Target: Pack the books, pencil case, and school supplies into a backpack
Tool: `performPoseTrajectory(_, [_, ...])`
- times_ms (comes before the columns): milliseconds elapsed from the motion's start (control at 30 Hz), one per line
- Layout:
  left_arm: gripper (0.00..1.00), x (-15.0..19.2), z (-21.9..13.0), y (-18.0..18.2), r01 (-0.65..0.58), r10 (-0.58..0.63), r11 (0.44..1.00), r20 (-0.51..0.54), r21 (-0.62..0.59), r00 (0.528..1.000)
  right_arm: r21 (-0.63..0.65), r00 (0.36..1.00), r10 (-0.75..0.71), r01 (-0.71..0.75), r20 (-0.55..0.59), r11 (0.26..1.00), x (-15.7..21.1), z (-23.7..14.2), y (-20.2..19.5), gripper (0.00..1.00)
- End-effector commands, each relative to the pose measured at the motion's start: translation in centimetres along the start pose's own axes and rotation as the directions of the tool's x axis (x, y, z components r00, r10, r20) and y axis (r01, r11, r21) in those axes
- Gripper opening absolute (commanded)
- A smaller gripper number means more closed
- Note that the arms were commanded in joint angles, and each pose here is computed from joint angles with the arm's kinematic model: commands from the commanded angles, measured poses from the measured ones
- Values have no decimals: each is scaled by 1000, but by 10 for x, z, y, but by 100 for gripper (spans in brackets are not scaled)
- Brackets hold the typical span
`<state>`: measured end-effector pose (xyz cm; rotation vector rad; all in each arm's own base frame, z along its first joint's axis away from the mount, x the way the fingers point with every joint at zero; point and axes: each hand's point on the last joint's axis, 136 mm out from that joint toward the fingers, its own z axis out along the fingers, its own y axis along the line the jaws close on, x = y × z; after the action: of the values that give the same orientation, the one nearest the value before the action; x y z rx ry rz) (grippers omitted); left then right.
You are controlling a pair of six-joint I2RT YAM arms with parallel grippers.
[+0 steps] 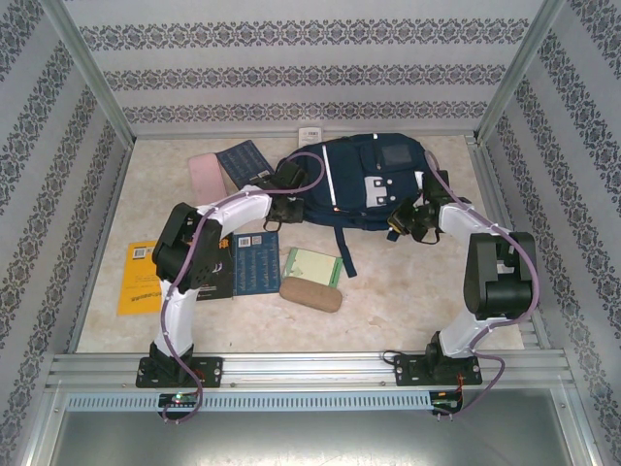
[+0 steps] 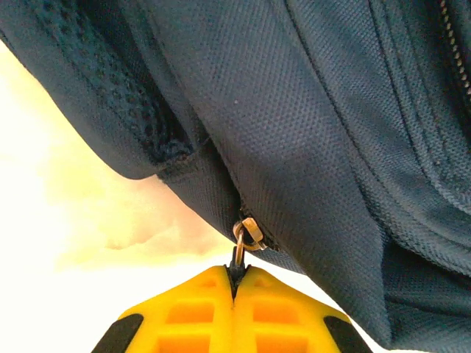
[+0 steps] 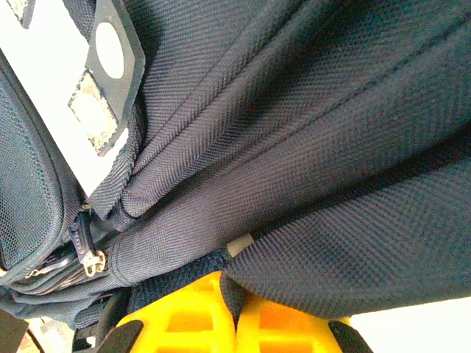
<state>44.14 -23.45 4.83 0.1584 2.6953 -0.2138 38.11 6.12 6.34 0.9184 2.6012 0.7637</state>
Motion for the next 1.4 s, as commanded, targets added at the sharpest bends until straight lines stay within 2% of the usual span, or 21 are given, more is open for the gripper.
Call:
performPoseTrajectory(0, [0, 9, -17, -4, -66, 68, 996, -33, 53, 997, 49, 993, -19, 14, 117, 999, -39, -17, -7, 0])
performPoseTrajectory(133, [0, 27, -30, -47, -146, 158, 970, -48, 192, 986, 73, 987, -31, 20, 158, 997, -68, -23, -6, 0])
performPoseTrajectory(200, [0, 37, -36, -71, -177, 196, 953, -53, 245, 979, 73, 985, -26, 14, 169, 997, -79, -28, -4, 14])
performPoseTrajectory(233, [0, 42, -41, -85, -192, 214, 942, -53, 274, 975, 68, 984, -24, 12, 176, 998, -82, -31, -2, 30])
performPoseTrajectory(267, [0, 47, -45, -99, -205, 229, 932, -49, 300, 972, 67, 983, -24, 12, 182, 998, -83, -35, -1, 38])
performPoseTrajectory(333, [0, 55, -49, -125, -224, 256, 911, -48, 346, 966, 55, 980, -23, 13, 197, 998, -80, -43, 2, 43])
performPoseTrajectory(600, [0, 74, -59, -215, -274, 321, 843, -25, 462, 947, -21, 991, 58, -56, 124, 998, -10, -49, -13, 50])
performPoseTrajectory(700, [0, 81, -59, -234, -291, 351, 824, -34, 485, 936, -38, 995, 72, -69, 71, 997, 21, -40, -13, 54])
performPoseTrajectory(833, [0, 86, -57, -240, -303, 369, 819, -43, 487, 928, -57, 996, 90, -89, 17, 994, 53, -26, -9, 55])
performPoseTrajectory(900, [0, 87, -57, -240, -304, 370, 820, -44, 485, 928, -63, 995, 95, -94, 10, 994, 59, -20, -8, 53])
performPoseTrajectory(967, [0, 87, -58, -239, -306, 373, 821, -47, 482, 927, -52, 996, 87, -86, 10, 995, 59, -15, -8, 43])
performPoseTrajectory(1033, [0, 87, -59, -234, -313, 376, 828, -48, 466, 925, -37, 997, 78, -78, 17, 996, 54, -13, -8, 21])
performPoseTrajectory(1100, [0, 88, -58, -227, -320, 379, 839, -51, 441, 924, -36, 997, 76, -75, 22, 997, 51, -14, -5, 6])
performPoseTrajectory(1167, [0, 91, -56, -220, -325, 383, 847, -60, 421, 922, -34, 997, 68, -67, 39, 997, 48, -17, -3, 0])
performPoseTrajectory(1367, [0, 84, -51, -193, -321, 362, 885, -64, 338, 930, 8, 995, 28, -29, 93, 1000, 33, -28, -11, 0])
